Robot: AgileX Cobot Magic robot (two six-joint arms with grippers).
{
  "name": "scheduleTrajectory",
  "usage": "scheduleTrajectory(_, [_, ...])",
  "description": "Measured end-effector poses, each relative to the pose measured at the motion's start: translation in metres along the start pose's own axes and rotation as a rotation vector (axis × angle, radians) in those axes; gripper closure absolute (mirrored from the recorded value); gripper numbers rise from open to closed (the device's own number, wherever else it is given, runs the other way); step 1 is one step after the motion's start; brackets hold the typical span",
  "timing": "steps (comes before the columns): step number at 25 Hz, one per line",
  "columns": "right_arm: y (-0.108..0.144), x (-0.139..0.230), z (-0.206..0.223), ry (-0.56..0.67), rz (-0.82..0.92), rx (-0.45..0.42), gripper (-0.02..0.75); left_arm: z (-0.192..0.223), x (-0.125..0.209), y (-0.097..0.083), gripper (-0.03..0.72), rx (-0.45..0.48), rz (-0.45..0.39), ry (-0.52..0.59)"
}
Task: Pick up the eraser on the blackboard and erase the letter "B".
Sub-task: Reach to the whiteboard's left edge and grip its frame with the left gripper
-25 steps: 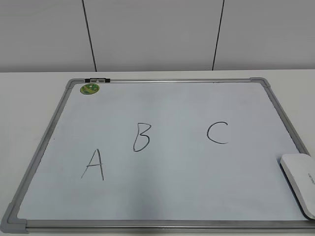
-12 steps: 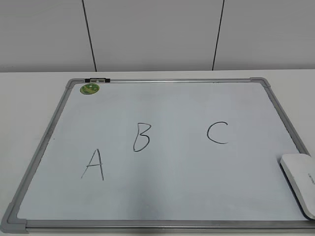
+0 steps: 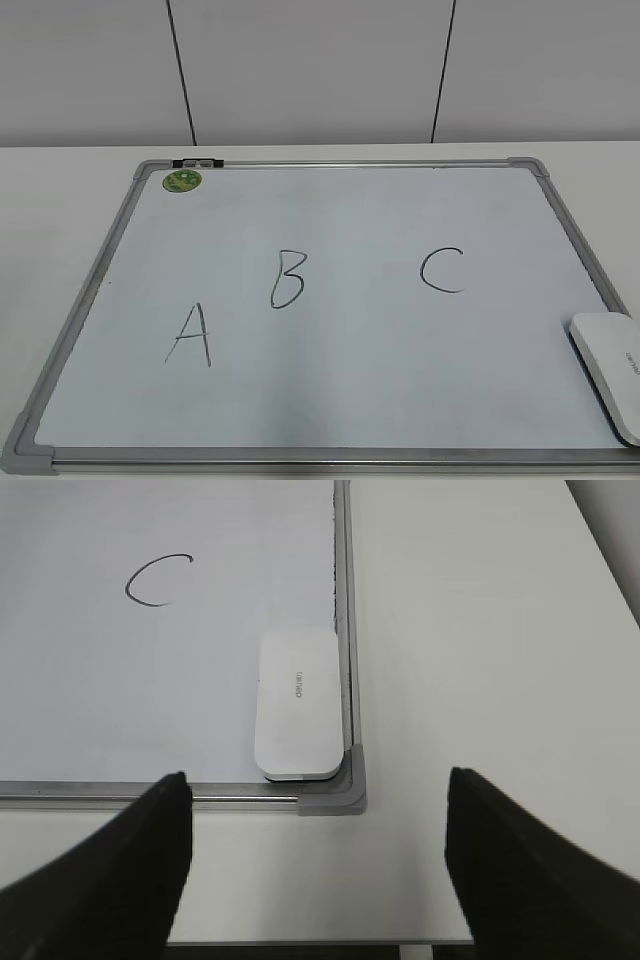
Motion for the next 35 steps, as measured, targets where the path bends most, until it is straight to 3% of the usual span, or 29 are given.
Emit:
scheduleTrajectory(4, [0.000,0.000,0.000,0.000,0.000,0.000,0.151,0.027,-0.022,0.001,0.099,0.011,-0.009,0.037])
scheduleTrajectory(14, [0.000,0.000,0.000,0.000,0.000,0.000,0.151,0.148,-0.076,0.001,0.099,0.049,-0.014,0.335])
scheduleTrajectory(22, [0.000,0.000,0.000,0.000,0.000,0.000,0.151,0.235,-0.076,-0.002,0.103,0.078,-0.048,0.541])
scheduleTrajectory(27, [0.000,0.000,0.000,0.000,0.000,0.000,0.151,0.276,-0.062,-0.005,0.160,0.092,-0.073,0.637])
scheduleTrajectory(35, [0.000,0.000,0.000,0.000,0.000,0.000,0.151,0.319,-0.044,-0.012,0.221,0.133,-0.129,0.719])
Point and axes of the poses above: a point on each arm's last joint axis where the gripper is mounted, z pointing out along that axis toward the gripper, y along the wrist's bending axis when the last joint is at zero, x = y × z, the point moved 2 cm from there along z, pointing out along that axis toward the gripper
